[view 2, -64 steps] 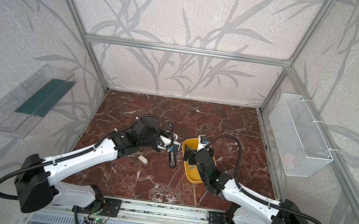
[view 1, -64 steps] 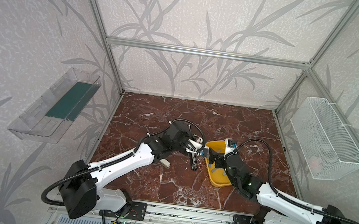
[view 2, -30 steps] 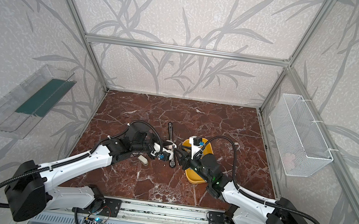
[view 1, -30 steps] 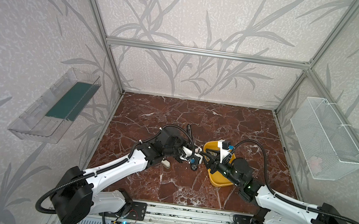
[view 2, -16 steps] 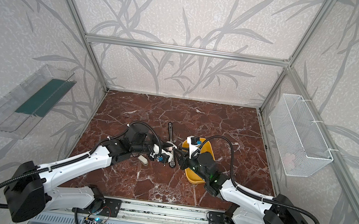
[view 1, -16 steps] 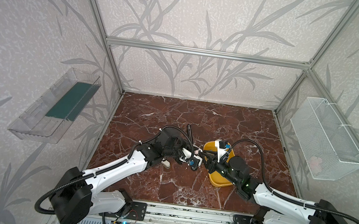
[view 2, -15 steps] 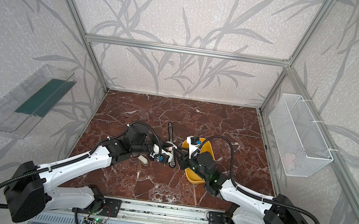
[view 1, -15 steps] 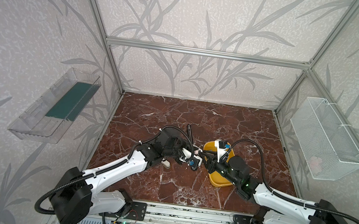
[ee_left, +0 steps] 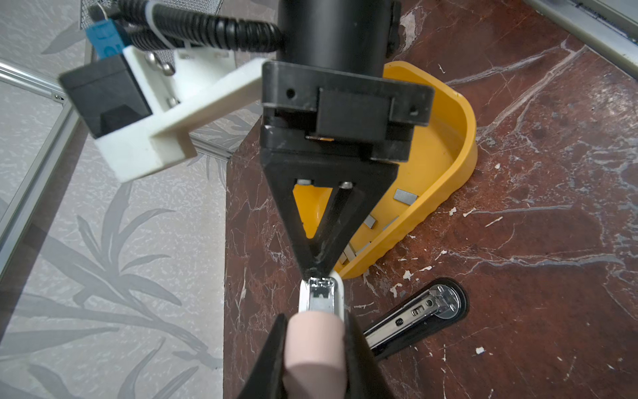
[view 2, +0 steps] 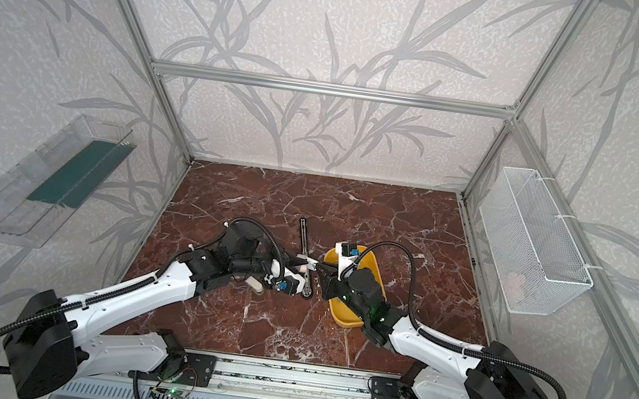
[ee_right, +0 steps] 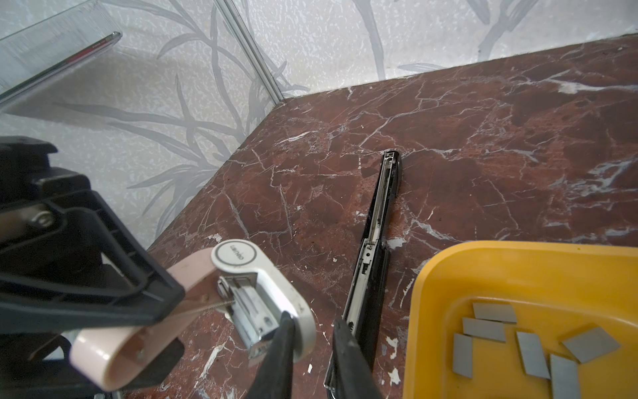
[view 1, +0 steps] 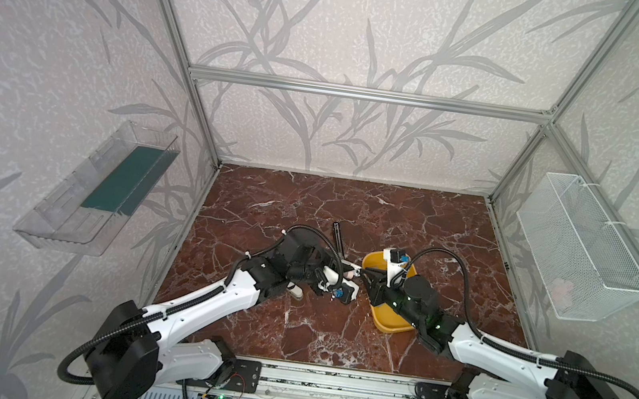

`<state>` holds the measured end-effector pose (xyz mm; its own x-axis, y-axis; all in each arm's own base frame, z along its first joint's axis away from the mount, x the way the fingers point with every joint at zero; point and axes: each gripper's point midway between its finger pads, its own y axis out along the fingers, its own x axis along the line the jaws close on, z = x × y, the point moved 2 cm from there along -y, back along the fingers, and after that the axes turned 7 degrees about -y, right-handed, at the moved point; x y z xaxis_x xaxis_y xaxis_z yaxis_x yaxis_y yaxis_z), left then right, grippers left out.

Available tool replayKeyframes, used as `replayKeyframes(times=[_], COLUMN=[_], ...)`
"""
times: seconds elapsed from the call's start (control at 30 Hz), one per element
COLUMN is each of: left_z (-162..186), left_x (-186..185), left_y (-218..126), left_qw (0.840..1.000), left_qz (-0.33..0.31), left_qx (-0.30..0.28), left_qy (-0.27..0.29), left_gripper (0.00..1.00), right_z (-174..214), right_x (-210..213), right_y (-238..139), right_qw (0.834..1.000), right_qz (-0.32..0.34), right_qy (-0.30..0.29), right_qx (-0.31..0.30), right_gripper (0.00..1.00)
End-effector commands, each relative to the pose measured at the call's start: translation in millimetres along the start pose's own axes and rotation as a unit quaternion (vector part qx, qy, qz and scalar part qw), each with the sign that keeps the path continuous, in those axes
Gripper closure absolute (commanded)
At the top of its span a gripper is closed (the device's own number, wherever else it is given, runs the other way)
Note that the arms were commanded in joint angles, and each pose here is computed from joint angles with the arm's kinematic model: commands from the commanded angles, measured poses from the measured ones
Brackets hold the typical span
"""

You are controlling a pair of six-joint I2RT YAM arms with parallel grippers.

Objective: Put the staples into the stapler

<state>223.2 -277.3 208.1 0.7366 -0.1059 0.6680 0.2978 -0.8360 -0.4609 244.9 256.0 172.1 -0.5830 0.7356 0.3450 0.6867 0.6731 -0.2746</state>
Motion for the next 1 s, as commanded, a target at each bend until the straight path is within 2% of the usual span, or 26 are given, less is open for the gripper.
replayKeyframes(times=[0.0,0.47,0.8,0.97], left_z=[-18.9,-57.8,-64.7,-68.2], left_x=[8.7,-2.9,-5.1,-0.8], left_y=[-8.8,-21.9,-23.4,-24.3], left_qw=[0.999,0.987,0.984,0.981], left_qz=[-0.01,0.04,0.048,0.042], left_qx=[-0.04,-0.151,-0.172,-0.181], left_qy=[-0.005,-0.027,-0.026,-0.051], left_gripper=[1.0,1.0,1.0,1.0], right_z=[-7.7,-4.8,-2.1,-3.5], right_x=[-0.4,6.3,11.8,12.2], right_y=[1.5,10.1,15.8,14.6], right_qw=[1.0,1.0,0.999,0.999], right_qz=[0.007,-0.009,-0.025,-0.025], right_qy=[-0.006,-0.013,-0.018,-0.02], right_qx=[-0.006,0.014,0.028,0.026], right_gripper=[0.77,0.75,0.75,0.74])
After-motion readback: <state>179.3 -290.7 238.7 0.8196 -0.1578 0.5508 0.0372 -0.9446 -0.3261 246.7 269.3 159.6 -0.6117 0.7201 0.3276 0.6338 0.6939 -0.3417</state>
